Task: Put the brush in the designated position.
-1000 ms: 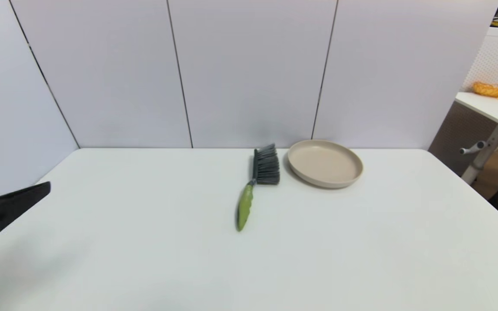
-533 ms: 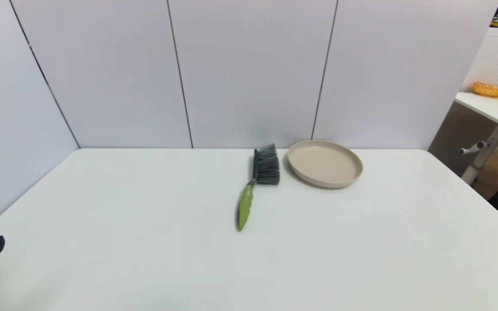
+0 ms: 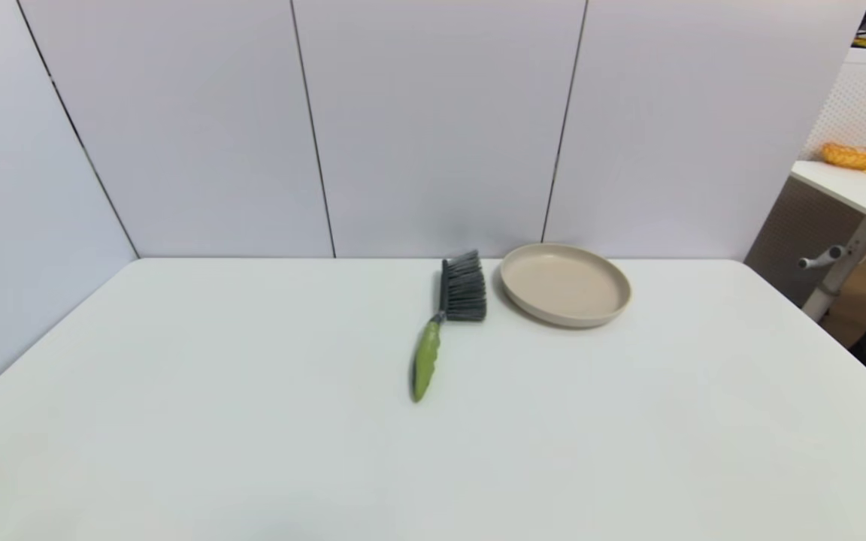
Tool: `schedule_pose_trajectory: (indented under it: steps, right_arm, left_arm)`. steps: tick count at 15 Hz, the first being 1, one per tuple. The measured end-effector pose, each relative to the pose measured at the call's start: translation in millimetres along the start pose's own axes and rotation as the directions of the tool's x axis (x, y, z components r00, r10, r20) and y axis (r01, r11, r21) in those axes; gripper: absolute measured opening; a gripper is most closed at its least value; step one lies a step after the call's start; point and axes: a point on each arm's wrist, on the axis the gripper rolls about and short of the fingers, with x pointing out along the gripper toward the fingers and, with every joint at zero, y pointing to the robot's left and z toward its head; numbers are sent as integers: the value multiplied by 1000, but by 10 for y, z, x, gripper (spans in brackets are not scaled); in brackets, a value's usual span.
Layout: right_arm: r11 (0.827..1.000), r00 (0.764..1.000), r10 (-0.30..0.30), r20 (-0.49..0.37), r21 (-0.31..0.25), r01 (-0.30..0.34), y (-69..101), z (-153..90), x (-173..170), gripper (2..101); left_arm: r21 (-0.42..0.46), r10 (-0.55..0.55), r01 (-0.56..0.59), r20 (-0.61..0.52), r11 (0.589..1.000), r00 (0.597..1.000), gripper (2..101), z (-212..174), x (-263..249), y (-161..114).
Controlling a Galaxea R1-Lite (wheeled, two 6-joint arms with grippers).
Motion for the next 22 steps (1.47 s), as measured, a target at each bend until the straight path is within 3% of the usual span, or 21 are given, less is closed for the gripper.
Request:
schedule_pose_trajectory:
  steps: [6, 12, 22]
  right_arm:
    - [1000, 1000, 0, 0, 0, 0, 0, 0, 0, 973]
    - [1000, 1000, 0, 0, 0, 0, 0, 0, 0, 973]
    - [1000, 1000, 0, 0, 0, 0, 0, 0, 0, 973]
  left_arm:
    - [13, 58, -58, 5, 998, 998, 978, -108, -60, -30]
    - [18, 4, -4, -11, 1000, 1000, 978, -215, -34, -103]
    - [21, 41, -41, 2, 999, 999, 978, -1124, -78, -248]
